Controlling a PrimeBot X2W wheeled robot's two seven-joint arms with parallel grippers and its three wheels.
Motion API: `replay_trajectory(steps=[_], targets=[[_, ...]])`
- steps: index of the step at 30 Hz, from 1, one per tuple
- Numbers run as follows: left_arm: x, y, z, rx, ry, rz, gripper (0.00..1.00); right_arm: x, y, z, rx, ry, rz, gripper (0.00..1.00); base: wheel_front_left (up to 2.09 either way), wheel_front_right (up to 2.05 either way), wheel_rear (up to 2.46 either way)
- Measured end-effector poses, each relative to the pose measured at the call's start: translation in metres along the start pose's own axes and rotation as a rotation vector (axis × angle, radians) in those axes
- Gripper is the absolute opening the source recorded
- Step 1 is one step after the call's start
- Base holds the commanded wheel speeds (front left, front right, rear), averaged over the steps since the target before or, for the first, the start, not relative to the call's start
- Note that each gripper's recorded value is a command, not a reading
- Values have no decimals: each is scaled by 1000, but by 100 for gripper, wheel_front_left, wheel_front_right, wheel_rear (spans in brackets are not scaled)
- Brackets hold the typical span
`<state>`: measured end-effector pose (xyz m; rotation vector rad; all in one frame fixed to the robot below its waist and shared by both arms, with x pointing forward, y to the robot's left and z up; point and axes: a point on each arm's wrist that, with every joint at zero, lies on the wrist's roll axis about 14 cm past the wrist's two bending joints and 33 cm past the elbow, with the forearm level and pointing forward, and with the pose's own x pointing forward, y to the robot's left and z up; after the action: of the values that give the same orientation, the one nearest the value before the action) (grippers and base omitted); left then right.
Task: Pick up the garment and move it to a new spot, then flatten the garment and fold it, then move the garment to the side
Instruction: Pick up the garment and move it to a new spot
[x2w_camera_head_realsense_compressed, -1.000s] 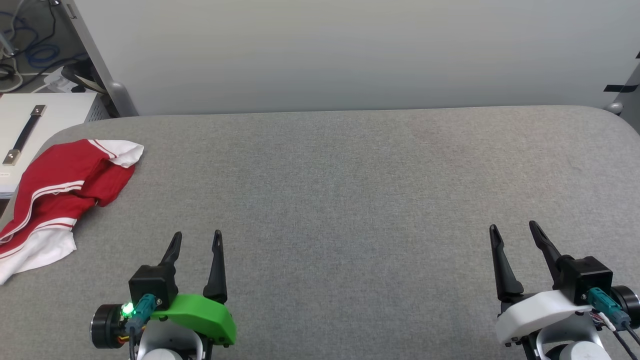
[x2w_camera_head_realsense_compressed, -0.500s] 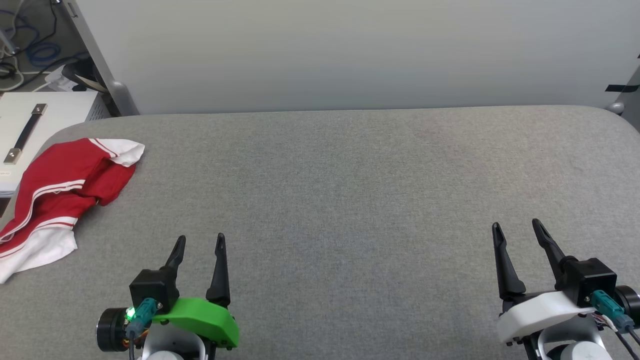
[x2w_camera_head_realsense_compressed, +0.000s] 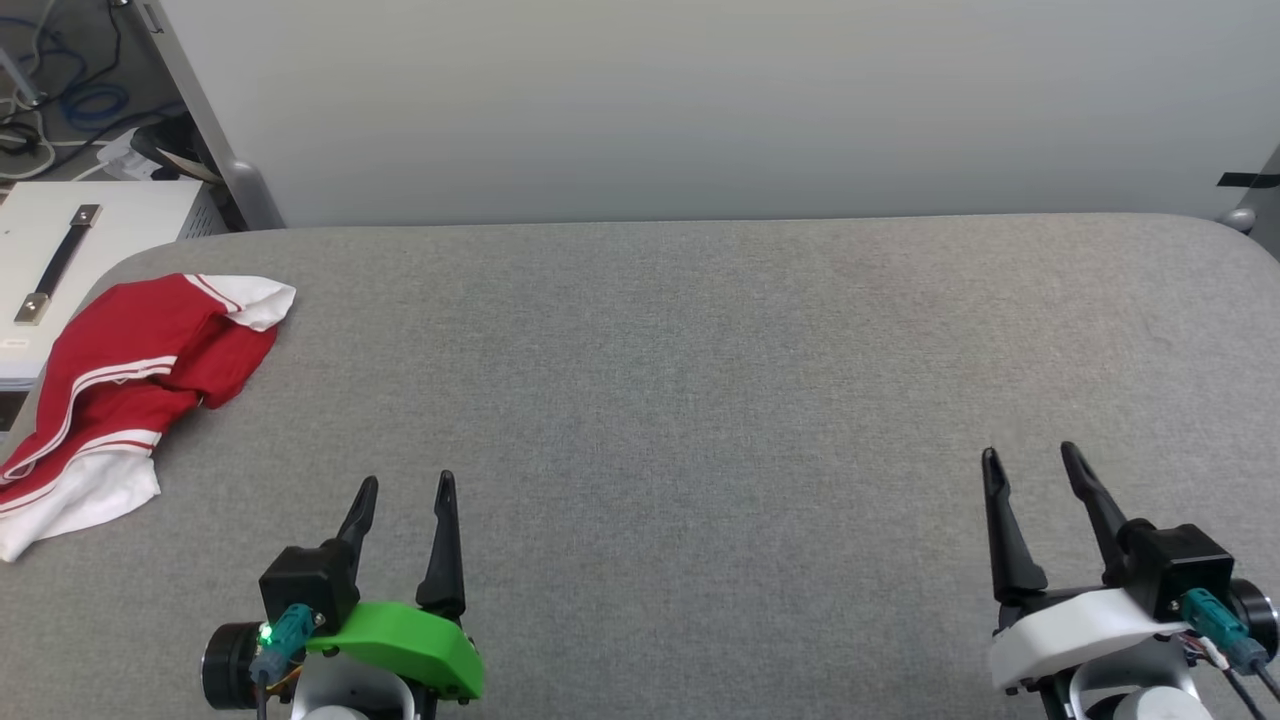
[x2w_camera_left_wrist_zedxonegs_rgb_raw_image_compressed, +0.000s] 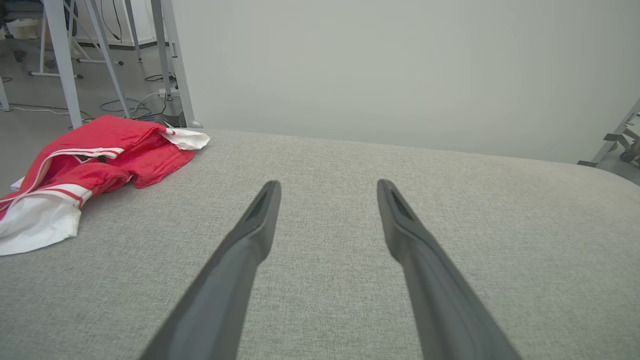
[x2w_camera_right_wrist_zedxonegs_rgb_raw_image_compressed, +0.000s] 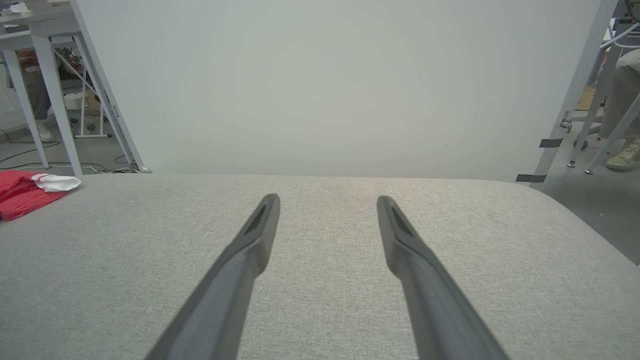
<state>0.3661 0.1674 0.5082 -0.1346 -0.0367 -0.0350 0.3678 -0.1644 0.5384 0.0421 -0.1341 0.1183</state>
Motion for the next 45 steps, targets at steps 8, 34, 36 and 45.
replay_trajectory(steps=[8,34,36,45], targets=[[-5,9,0,-14,-10,31,100,5,12,-8,20,14,34,100,0,0,0],[-75,94,8,-6,-65,317,100,31,139,-33,100,59,406,100,0,0,0],[-82,99,9,-11,-68,339,100,32,149,-34,106,57,434,100,0,0,0],[-104,116,9,-16,-75,414,100,34,185,-38,130,72,535,100,0,0,0]])
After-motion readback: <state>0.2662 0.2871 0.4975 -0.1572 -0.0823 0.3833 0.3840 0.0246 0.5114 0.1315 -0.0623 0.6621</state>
